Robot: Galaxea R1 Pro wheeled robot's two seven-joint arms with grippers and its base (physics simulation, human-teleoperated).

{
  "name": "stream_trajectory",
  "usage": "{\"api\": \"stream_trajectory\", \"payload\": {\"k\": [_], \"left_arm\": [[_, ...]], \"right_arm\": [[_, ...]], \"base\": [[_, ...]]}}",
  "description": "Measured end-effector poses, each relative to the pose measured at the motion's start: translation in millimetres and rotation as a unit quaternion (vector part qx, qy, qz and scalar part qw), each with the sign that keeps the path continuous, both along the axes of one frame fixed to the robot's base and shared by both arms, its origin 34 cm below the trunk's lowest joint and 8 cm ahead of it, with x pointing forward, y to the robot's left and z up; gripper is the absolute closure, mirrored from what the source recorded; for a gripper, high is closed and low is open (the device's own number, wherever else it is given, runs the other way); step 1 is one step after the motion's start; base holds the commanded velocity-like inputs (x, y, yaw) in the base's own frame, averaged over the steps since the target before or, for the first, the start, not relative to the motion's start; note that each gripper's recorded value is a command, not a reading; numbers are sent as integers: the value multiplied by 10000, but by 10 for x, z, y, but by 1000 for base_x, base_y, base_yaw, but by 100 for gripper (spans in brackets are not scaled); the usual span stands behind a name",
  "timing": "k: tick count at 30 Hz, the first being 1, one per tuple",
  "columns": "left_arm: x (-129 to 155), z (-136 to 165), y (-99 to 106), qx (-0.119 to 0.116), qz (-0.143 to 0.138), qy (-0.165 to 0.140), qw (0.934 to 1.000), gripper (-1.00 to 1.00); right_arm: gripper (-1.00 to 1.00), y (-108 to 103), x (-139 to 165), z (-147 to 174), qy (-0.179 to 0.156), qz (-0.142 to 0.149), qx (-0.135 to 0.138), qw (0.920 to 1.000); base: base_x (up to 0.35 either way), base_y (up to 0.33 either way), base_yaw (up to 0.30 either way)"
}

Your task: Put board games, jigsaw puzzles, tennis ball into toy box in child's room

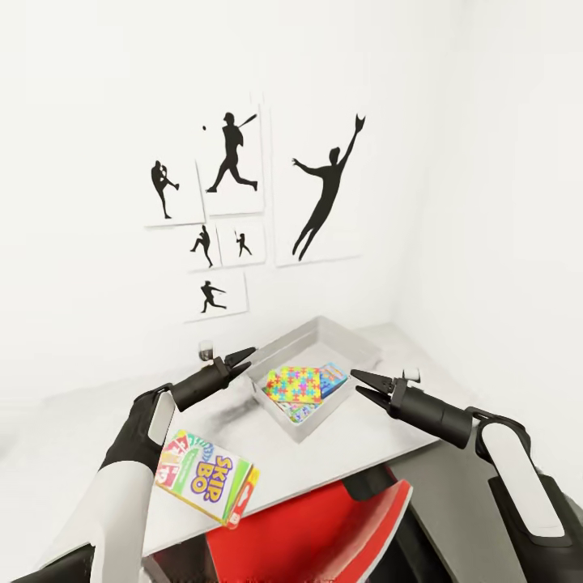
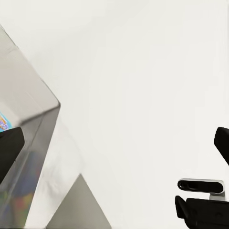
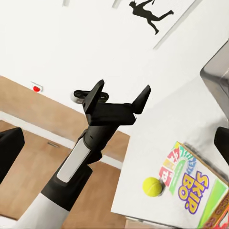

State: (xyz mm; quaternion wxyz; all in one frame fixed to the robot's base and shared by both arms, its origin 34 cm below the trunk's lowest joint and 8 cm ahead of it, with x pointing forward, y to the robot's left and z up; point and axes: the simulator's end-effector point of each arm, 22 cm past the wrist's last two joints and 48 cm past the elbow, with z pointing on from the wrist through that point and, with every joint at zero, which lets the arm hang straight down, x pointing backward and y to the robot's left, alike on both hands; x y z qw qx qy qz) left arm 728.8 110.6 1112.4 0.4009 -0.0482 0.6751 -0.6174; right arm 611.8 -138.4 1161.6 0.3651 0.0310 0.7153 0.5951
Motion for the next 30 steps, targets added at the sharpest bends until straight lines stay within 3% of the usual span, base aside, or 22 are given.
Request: {"api": "stream_trajectory", "payload": {"k": [20, 30], "left_arm": [[0, 6, 17, 4, 11, -2, 10000, -100], [19, -58, 445, 235, 138, 71, 9996, -100]], "right_arm": [[-100, -10, -1, 9, -11, -8, -9, 10000], [-100, -21, 2, 1, -8, -19, -32, 10000]], "base": [[-13, 5, 22], [0, 0, 0]]}}
